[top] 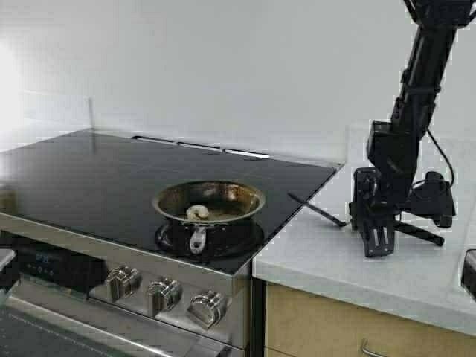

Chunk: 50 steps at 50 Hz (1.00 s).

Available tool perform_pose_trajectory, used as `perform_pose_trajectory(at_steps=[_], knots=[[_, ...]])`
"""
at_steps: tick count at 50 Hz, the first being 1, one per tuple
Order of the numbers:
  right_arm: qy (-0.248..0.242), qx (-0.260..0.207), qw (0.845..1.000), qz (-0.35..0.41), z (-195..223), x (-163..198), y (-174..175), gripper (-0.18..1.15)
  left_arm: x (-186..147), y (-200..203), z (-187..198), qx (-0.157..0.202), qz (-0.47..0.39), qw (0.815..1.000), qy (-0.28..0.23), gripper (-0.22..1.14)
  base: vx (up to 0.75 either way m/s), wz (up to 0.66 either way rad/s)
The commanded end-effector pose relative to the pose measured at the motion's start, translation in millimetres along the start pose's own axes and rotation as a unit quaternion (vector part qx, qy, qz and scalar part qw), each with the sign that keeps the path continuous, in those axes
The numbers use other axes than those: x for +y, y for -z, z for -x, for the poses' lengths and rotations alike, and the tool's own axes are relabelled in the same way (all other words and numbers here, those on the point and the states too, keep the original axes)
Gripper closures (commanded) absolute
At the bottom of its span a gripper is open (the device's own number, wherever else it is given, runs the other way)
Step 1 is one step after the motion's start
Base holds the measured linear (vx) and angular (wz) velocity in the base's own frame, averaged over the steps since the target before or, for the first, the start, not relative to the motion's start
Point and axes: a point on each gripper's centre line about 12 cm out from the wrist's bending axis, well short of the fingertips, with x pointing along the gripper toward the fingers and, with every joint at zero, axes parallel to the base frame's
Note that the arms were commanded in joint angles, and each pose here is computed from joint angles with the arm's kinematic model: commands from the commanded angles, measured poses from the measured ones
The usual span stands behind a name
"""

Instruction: Add oil to the pan and cook the shrimp and serve it

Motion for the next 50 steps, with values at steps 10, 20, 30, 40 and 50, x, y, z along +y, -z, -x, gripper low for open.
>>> perform_pose_trajectory(at_steps=[10,20,30,40,50], knots=[[0.025,0.009,1.0,0.009,7,-5,4,0.89,0,-4,-1,-0.005,-0.001,1.0,0.0,0.89,0.0,0.0],[-0.014,0.01,1.0,0.017,24,24,1,0.9,-1,-4,-2,-0.005,0.001,1.0,0.001,0.89,0.0,0.0],[-0.09,0.015,0.995,0.031,58,74,0,0.9,-1,-5,-2,0.0,0.002,1.0,0.0,0.89,0.0,0.0],[-0.141,0.034,0.986,0.077,104,111,4,0.9,-1,-3,-2,0.012,0.003,1.0,0.002,0.85,0.0,0.0],[-0.175,0.036,0.977,0.116,141,121,8,0.9,-8,5,-11,0.069,0.004,0.998,0.016,0.23,0.0,0.0]])
